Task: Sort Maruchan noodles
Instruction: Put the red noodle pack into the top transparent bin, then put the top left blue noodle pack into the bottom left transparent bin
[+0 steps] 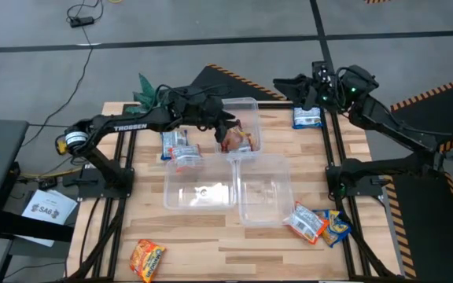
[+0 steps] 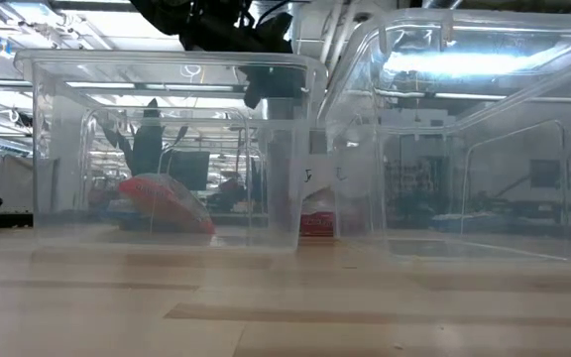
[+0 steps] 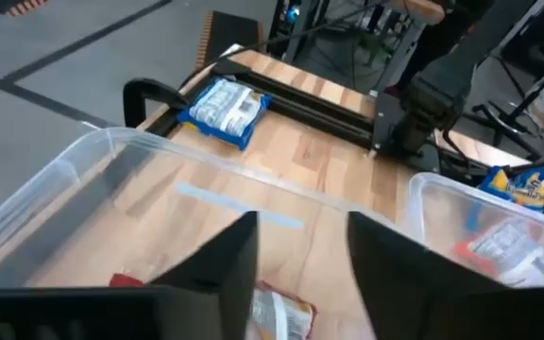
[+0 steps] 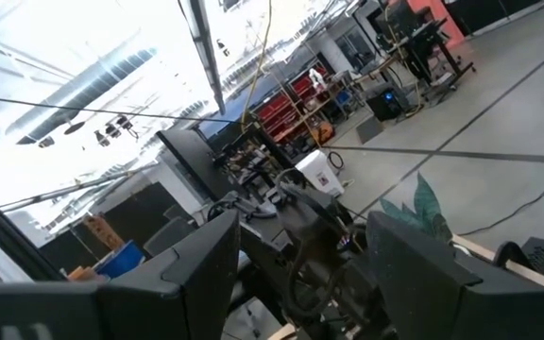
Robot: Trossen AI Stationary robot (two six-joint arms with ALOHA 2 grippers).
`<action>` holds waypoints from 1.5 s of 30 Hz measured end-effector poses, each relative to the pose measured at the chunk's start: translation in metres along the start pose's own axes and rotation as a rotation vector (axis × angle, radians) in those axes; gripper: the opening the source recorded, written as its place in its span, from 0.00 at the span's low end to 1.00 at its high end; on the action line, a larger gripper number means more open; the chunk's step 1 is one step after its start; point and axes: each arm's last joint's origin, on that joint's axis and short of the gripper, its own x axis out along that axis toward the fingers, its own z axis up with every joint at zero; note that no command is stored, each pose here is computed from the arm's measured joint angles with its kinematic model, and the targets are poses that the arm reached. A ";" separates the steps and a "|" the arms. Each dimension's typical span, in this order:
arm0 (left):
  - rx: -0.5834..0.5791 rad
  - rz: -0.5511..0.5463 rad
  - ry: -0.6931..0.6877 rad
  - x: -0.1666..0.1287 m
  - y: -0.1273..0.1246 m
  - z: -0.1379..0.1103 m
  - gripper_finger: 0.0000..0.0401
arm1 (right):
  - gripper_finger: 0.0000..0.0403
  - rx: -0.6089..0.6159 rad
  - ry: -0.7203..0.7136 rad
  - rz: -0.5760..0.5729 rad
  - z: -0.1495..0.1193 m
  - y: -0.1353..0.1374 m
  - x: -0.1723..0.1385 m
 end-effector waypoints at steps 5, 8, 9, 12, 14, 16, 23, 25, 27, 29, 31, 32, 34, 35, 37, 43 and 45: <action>0.006 -0.071 -0.070 -0.031 -0.002 0.023 0.56 | 0.63 0.000 0.000 0.000 0.000 0.000 0.000; 0.006 -0.070 -0.096 -0.065 -0.003 0.039 0.59 | 0.63 0.000 0.000 0.000 0.000 0.000 0.000; 0.006 -0.060 -0.092 -0.077 -0.004 0.042 0.59 | 0.63 0.000 0.000 0.000 0.000 0.000 0.000; 0.036 -0.024 -0.067 -0.115 -0.007 0.047 0.59 | 0.63 0.002 0.003 -0.003 0.000 0.000 0.000; 0.057 0.008 -0.036 -0.137 -0.011 0.046 0.59 | 0.63 0.004 0.010 -0.008 -0.001 -0.001 0.000; 0.069 0.040 -0.003 -0.153 -0.014 0.044 0.58 | 0.63 0.006 0.014 -0.012 -0.001 -0.001 0.000; 0.078 0.114 0.042 -0.174 -0.016 0.038 0.58 | 0.63 0.011 0.024 -0.019 -0.002 -0.002 0.000; 0.075 0.128 0.076 -0.173 -0.015 0.035 0.58 | 0.63 0.018 0.025 -0.021 -0.003 -0.002 0.000; 0.070 0.132 0.109 -0.167 -0.011 0.024 0.58 | 0.63 0.018 0.025 -0.020 -0.003 -0.002 0.000; 0.042 0.138 0.150 -0.162 -0.006 0.003 0.58 | 0.63 0.018 0.025 -0.019 -0.003 -0.002 0.000; -0.004 0.145 0.127 -0.161 -0.002 -0.018 0.58 | 0.63 0.019 0.028 -0.022 -0.003 -0.002 0.000; -0.036 0.158 0.101 -0.162 0.000 -0.028 0.58 | 0.63 0.020 0.030 -0.023 -0.003 -0.002 0.000; -0.112 0.197 0.040 -0.167 0.005 -0.050 0.58 | 0.63 0.024 0.039 -0.031 -0.004 -0.003 0.000; -0.153 0.226 0.011 -0.170 0.007 -0.059 0.58 | 0.63 0.027 0.046 -0.037 -0.005 -0.003 0.000; -0.249 0.320 -0.020 -0.178 0.011 -0.077 0.58 | 0.63 0.033 0.058 -0.054 -0.006 -0.005 0.000; -0.509 0.595 0.222 -0.187 0.022 -0.129 0.58 | 0.63 0.043 0.083 -0.080 -0.009 -0.007 -0.001; -0.543 0.663 0.248 -0.183 0.026 -0.139 0.58 | 0.63 0.045 0.087 -0.083 -0.009 -0.007 -0.001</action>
